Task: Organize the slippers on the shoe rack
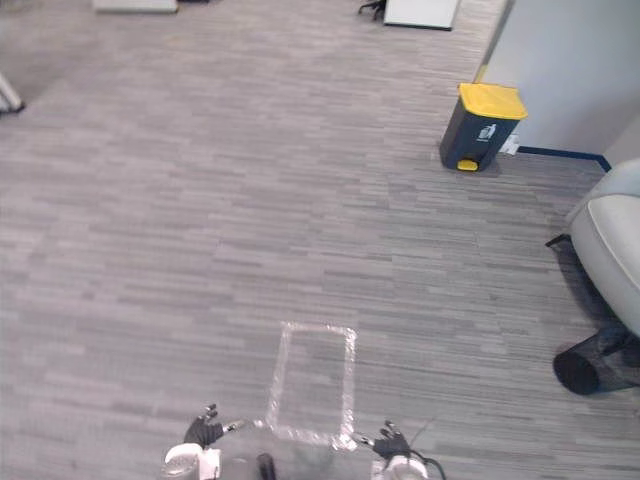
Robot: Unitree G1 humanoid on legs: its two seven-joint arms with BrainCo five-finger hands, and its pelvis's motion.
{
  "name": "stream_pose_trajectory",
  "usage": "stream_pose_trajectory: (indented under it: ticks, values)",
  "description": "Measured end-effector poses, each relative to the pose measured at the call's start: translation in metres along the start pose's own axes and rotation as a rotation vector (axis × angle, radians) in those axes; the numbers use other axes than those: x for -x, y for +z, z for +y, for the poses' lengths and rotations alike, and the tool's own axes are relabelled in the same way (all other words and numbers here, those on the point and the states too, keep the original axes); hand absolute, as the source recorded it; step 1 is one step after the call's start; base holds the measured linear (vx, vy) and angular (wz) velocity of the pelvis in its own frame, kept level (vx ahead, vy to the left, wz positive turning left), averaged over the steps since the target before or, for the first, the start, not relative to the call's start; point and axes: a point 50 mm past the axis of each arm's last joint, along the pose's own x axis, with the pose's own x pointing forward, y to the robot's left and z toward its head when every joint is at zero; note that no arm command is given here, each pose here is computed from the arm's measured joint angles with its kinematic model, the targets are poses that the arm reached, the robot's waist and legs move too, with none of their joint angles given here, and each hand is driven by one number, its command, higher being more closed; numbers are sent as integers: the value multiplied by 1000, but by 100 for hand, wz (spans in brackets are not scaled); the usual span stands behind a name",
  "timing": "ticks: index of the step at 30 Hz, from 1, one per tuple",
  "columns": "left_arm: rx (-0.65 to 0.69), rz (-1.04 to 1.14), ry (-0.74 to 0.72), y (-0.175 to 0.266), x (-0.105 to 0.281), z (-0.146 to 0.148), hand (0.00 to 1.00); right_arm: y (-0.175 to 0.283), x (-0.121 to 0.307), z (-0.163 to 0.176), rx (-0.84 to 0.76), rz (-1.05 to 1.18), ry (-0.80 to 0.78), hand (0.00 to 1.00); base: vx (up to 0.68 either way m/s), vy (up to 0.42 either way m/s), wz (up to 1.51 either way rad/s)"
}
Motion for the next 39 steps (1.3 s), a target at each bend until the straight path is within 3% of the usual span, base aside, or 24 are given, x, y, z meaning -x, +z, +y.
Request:
stream_pose_trajectory:
  ticks: [8, 12, 24, 27, 32, 39]
  values:
    - [-27, -2, -29, 1, 0, -6, 0, 6, -1, 0, 33, -20, 6, 0, 365, 54, -50]
    - [0, 16, -74, -2, 2, -28, 0, 15, -2, -15, 43, -59, -31, 0, 373, -36, -33]
    - [68, -60, -61, 14, 2, -31, 0, 7, 2, -3, 12, -51, -21, 0, 321, 90, -108]
    - [29, -45, -93, 12, 2, -38, 0, 4, 2, -10, 25, -34, -36, 0, 145, 378, -132]
    - [-9, -32, -58, 12, -2, -22, 0, -9, 4, 0, 9, 8, -12, 0, 136, 308, -103]
    - [-74, -34, -76, 14, -3, -22, 0, 0, 2, -1, 29, -16, -10, 0, 32, 92, -110]
